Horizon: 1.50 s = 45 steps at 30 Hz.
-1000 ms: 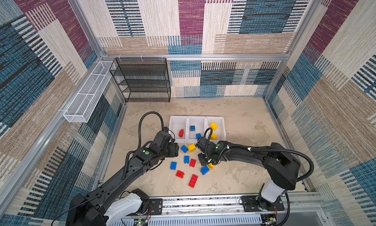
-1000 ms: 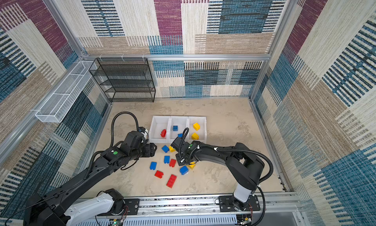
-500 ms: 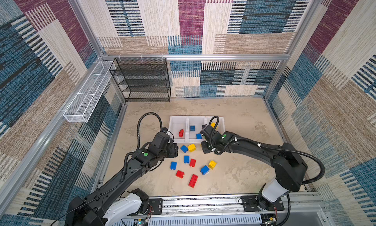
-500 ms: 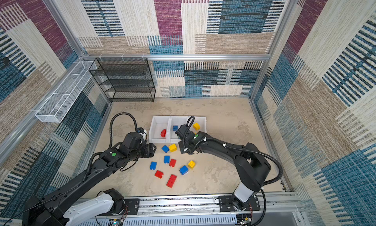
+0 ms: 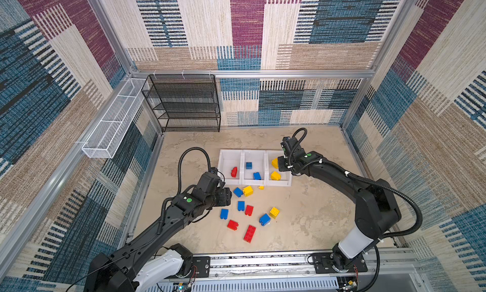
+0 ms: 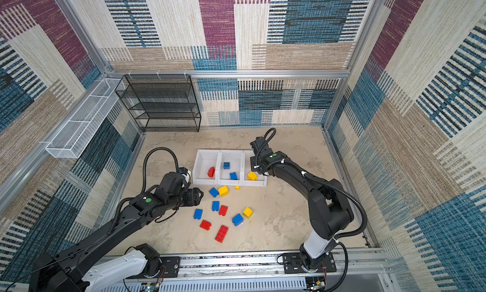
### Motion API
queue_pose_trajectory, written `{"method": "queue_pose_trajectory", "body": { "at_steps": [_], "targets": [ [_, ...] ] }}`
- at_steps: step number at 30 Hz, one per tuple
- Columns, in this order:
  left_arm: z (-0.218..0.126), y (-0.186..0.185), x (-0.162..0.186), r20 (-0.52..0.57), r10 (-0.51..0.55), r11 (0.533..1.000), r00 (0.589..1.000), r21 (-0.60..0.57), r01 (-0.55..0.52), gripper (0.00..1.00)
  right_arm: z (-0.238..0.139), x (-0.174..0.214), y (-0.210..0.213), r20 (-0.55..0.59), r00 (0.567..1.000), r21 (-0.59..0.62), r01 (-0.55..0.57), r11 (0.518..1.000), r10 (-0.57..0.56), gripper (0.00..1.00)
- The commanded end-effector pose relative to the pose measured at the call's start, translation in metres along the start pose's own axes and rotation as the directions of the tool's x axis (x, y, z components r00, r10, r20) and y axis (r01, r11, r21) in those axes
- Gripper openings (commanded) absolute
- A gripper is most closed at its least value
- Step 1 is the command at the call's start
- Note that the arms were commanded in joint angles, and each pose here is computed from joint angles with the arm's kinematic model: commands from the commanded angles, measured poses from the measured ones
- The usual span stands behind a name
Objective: Sort the legos into containers by color
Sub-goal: 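Carry the yellow brick with the right gripper into the farthest compartment, release, then grasp a blue brick with the left gripper while the right gripper withdraws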
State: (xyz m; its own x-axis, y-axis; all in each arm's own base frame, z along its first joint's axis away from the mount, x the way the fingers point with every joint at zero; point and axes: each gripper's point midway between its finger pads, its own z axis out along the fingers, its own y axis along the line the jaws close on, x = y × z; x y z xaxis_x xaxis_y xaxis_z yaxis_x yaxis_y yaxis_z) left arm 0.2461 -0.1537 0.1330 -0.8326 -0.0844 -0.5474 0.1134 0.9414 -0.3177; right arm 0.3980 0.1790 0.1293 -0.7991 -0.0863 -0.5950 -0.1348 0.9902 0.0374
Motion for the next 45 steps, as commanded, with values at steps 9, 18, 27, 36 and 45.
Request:
{"method": "queue_pose_trajectory", "body": {
  "at_steps": [9, 18, 27, 36, 45],
  "targets": [
    [0.003, -0.003, 0.01, -0.034, -0.033, 0.999, 0.999, 0.029, 0.034, 0.72, 0.004, -0.011, -0.002, 0.039, 0.999, -0.008, -0.017, 1.0, 0.017, 0.52],
    [0.005, 0.001, 0.019, -0.065, -0.048, 0.999, 0.997, 0.018, 0.049, 0.72, -0.018, -0.011, -0.003, 0.071, 0.996, -0.044, -0.054, 0.998, 0.057, 0.57],
    [0.01, 0.026, 0.047, -0.124, -0.091, 0.994, 0.988, -0.08, 0.081, 0.72, -0.039, 0.017, -0.006, 0.058, 0.992, -0.098, -0.108, 0.989, 0.114, 0.59],
    [0.032, 0.034, 0.074, -0.215, -0.094, 0.991, 0.972, -0.115, 0.07, 0.72, -0.054, 0.045, -0.012, 0.035, 0.988, -0.125, -0.146, 0.981, 0.151, 0.59],
    [0.051, 0.028, 0.084, -0.29, -0.02, 0.994, 0.957, -0.113, -0.013, 0.63, -0.065, 0.054, -0.018, 0.042, 0.984, -0.123, -0.166, 0.979, 0.172, 0.58]
  ]
}}
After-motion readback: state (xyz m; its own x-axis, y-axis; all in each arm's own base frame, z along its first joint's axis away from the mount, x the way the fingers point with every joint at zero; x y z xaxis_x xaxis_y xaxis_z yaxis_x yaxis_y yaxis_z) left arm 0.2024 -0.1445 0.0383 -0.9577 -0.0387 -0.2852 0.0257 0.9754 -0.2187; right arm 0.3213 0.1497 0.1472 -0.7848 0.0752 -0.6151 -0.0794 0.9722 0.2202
